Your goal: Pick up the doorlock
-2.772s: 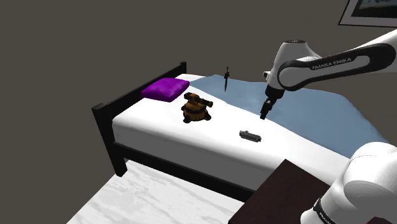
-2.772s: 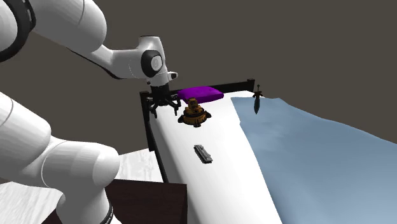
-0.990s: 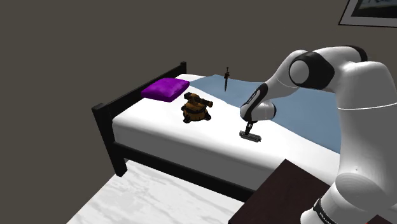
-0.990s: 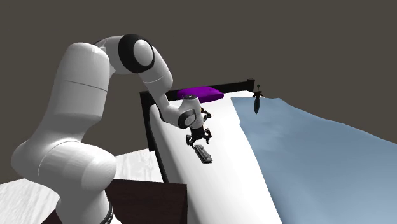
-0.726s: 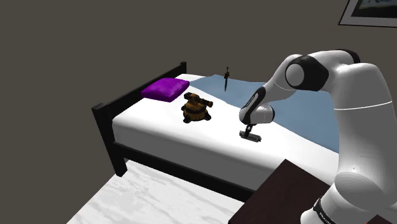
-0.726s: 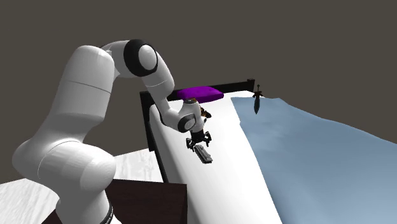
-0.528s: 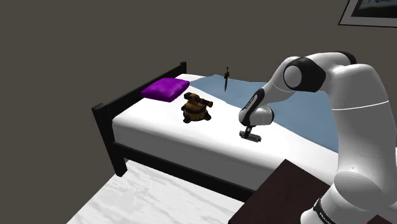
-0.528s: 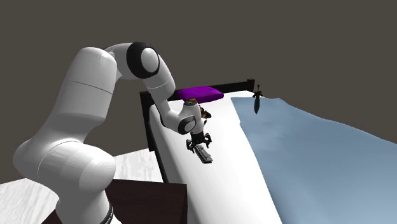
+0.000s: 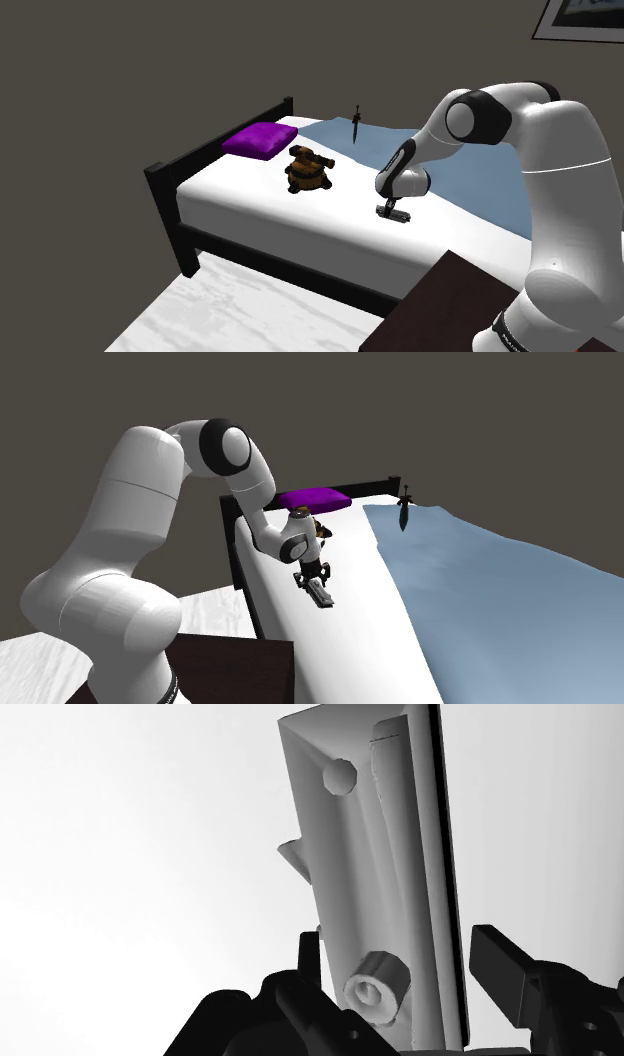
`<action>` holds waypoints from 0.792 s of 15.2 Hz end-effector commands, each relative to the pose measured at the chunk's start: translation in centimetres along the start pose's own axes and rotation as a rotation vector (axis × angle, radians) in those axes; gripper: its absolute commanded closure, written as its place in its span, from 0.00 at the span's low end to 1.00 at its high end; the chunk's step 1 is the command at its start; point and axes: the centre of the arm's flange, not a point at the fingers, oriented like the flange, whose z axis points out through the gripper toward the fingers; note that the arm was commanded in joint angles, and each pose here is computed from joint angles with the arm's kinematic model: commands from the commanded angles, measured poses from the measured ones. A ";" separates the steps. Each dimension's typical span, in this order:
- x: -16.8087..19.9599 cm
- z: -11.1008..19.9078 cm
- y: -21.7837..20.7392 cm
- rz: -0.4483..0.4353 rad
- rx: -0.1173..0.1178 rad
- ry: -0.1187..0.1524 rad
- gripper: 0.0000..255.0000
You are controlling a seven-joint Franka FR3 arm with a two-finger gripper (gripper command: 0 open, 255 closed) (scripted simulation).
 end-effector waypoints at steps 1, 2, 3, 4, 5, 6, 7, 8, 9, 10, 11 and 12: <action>-0.2 0.2 0.0 0.001 0.002 -0.004 1.00; -0.1 0.1 -0.1 0.001 0.002 -0.004 1.00; -0.1 -0.4 0.0 0.001 0.002 -0.004 1.00; 0.0 -0.9 0.1 0.001 0.002 -0.004 1.00; 0.0 -1.4 0.2 0.001 0.002 -0.004 1.00; 0.1 -2.0 0.3 0.001 0.002 -0.004 1.00; 0.1 -2.5 0.4 0.001 0.002 -0.004 1.00; 0.2 -3.0 0.6 0.001 0.002 -0.004 1.00; 0.2 -3.5 0.7 0.001 0.002 -0.004 1.00; 0.3 -4.0 0.8 0.001 0.002 -0.004 1.00; 0.3 -4.5 0.9 0.001 0.002 -0.004 1.00; 0.4 -5.0 1.0 0.001 0.002 -0.004 1.00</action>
